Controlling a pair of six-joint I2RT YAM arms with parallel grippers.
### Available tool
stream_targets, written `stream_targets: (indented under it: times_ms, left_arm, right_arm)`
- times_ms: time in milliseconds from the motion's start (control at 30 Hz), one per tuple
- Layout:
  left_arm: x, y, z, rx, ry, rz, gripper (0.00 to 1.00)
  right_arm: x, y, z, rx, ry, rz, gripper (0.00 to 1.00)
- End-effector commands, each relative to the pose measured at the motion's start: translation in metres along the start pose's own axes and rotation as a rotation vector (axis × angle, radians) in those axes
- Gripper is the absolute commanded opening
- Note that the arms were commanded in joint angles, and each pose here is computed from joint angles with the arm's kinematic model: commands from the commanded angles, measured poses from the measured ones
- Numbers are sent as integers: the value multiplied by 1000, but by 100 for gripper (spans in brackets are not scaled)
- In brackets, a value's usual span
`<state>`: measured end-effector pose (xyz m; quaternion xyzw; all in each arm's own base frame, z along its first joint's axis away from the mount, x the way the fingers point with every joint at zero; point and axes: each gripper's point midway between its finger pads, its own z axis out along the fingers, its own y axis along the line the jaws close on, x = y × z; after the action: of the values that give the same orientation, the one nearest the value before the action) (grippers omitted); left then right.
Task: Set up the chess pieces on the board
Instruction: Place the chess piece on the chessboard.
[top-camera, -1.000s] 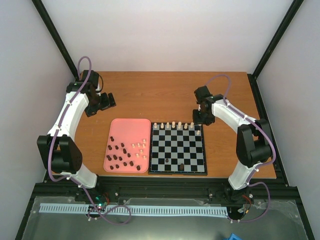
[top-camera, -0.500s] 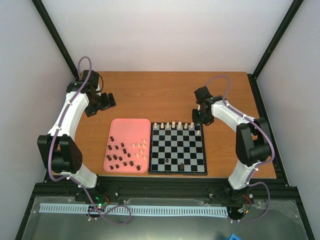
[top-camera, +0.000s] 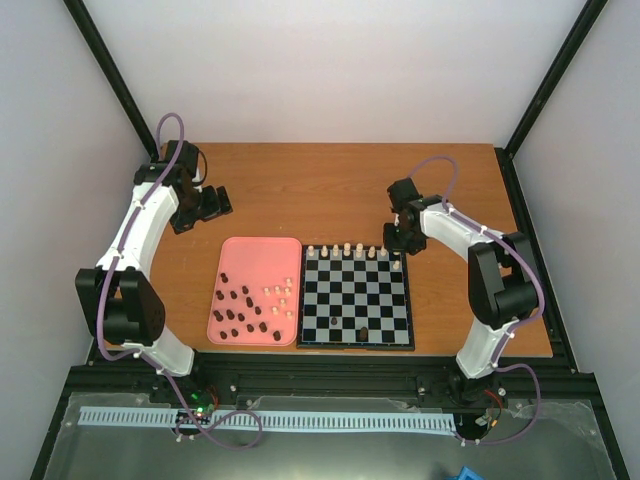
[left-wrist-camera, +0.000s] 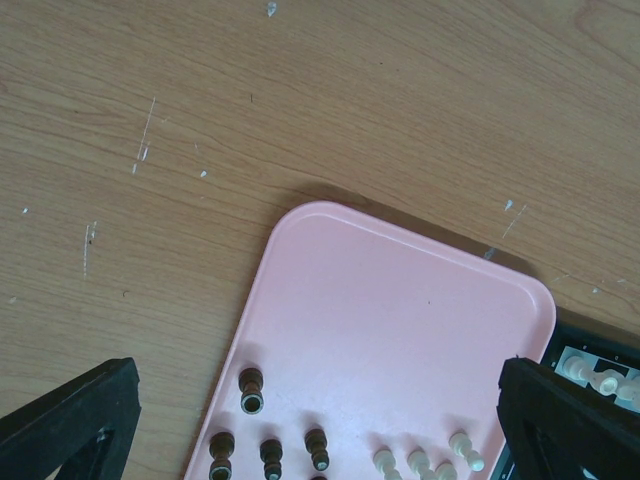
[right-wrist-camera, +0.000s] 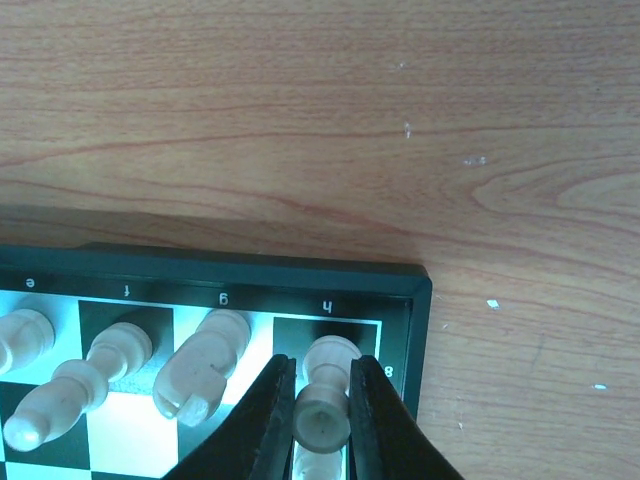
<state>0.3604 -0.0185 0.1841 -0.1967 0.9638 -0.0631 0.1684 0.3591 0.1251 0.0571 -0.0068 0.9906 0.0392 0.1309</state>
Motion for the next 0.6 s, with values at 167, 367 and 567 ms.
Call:
stream_targets:
  times_ms: [167, 367, 567]
  left_arm:
    - [-8, 0, 0, -4, -16, 9, 100]
    - [-9, -1, 1, -1, -16, 10, 100]
    - [-10, -1, 1, -2, -18, 9, 100]
  right_arm:
    - [6, -6, 17, 18, 32, 19, 5]
    - [8, -7, 18, 26, 41, 18, 13]
    - [4, -8, 6, 30, 20, 11, 28]
